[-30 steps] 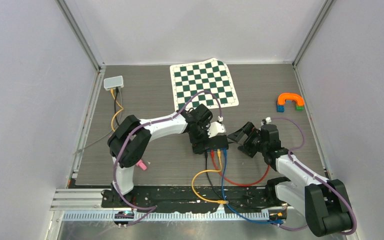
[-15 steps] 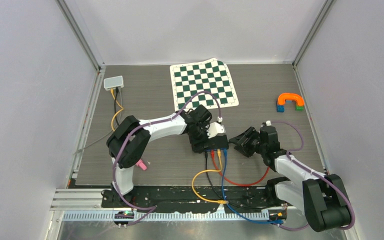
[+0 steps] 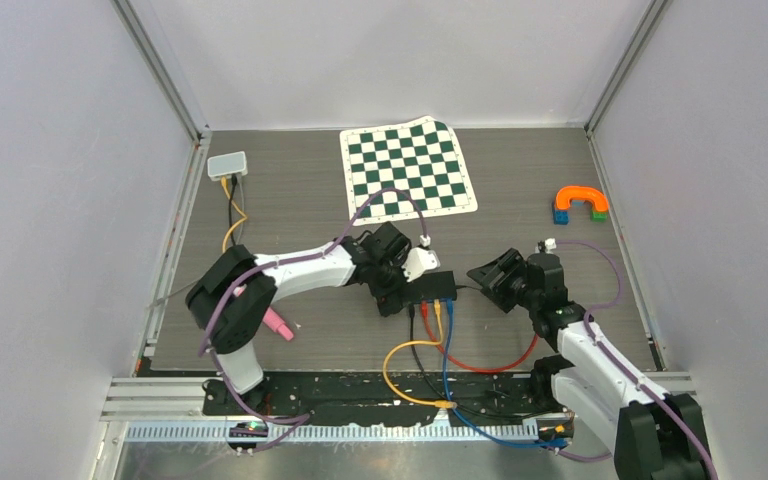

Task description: Pull the plug from the switch port

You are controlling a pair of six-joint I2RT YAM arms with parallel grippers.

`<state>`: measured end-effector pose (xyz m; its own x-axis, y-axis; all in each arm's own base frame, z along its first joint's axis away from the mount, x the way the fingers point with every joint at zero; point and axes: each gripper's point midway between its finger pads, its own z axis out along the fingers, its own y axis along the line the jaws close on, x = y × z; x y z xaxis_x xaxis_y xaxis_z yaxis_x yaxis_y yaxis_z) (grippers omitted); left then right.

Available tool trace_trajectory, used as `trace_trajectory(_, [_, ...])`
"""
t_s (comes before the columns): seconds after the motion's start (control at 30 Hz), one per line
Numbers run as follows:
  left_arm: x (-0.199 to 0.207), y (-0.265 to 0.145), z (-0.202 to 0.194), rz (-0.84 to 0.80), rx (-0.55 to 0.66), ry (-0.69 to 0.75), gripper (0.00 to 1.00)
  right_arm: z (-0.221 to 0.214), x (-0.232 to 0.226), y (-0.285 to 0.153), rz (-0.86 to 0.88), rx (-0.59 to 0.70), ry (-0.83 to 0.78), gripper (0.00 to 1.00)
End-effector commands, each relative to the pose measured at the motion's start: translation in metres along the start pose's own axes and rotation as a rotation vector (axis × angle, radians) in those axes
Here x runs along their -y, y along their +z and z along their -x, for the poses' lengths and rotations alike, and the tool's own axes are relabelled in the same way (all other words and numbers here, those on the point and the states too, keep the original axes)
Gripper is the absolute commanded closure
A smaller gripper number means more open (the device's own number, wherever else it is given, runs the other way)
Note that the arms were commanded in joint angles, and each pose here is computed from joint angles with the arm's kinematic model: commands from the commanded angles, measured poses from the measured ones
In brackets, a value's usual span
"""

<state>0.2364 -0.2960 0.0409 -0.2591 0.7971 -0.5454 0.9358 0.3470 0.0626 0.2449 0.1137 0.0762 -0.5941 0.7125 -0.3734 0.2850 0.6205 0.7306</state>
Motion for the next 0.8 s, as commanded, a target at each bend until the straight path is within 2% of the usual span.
trace_trajectory(0.0, [-0.024, -0.036, 0.046, 0.164, 0.245, -0.039, 0.0, 0.039, -0.007, -0.019, -0.066, 0.148, -0.187, 0.15])
trace_trajectory(0.1, [-0.038, -0.053, 0.047, 0.274, 0.312, -0.103, 0.0, 0.052, -0.006, -0.028, -0.08, 0.232, -0.183, 0.03])
trace_trajectory(0.13, [-0.044, -0.058, 0.045, 0.319, 0.324, -0.141, 0.0, 0.053, -0.007, -0.028, -0.076, 0.24, -0.161, 0.02])
trace_trajectory(0.2, [-0.053, -0.064, 0.04, 0.369, 0.325, -0.206, 0.0, 0.051, -0.011, -0.028, -0.052, 0.24, -0.133, 0.04])
trace_trajectory(0.33, [-0.05, -0.064, 0.049, 0.213, 0.338, -0.286, 0.0, 0.052, -0.016, -0.027, -0.03, 0.243, -0.101, 0.05])
trace_trajectory(0.4, [-0.061, -0.071, 0.047, 0.249, 0.331, -0.345, 0.0, 0.056, -0.018, -0.029, -0.035, 0.256, -0.104, 0.05])
trace_trajectory(0.6, [-0.087, -0.125, 0.059, 0.459, 0.575, -0.388, 0.01, 0.07, -0.012, -0.043, -0.088, 0.332, -0.128, 0.05])
trace_trajectory(0.7, [-0.098, -0.124, 0.048, 0.52, 0.568, -0.49, 0.0, 0.075, -0.003, -0.047, -0.111, 0.391, -0.081, 0.04])
trace_trajectory(0.77, [-0.093, -0.114, 0.055, 0.445, 0.517, -0.449, 0.01, 0.075, 0.0, -0.049, -0.086, 0.424, -0.023, 0.05])
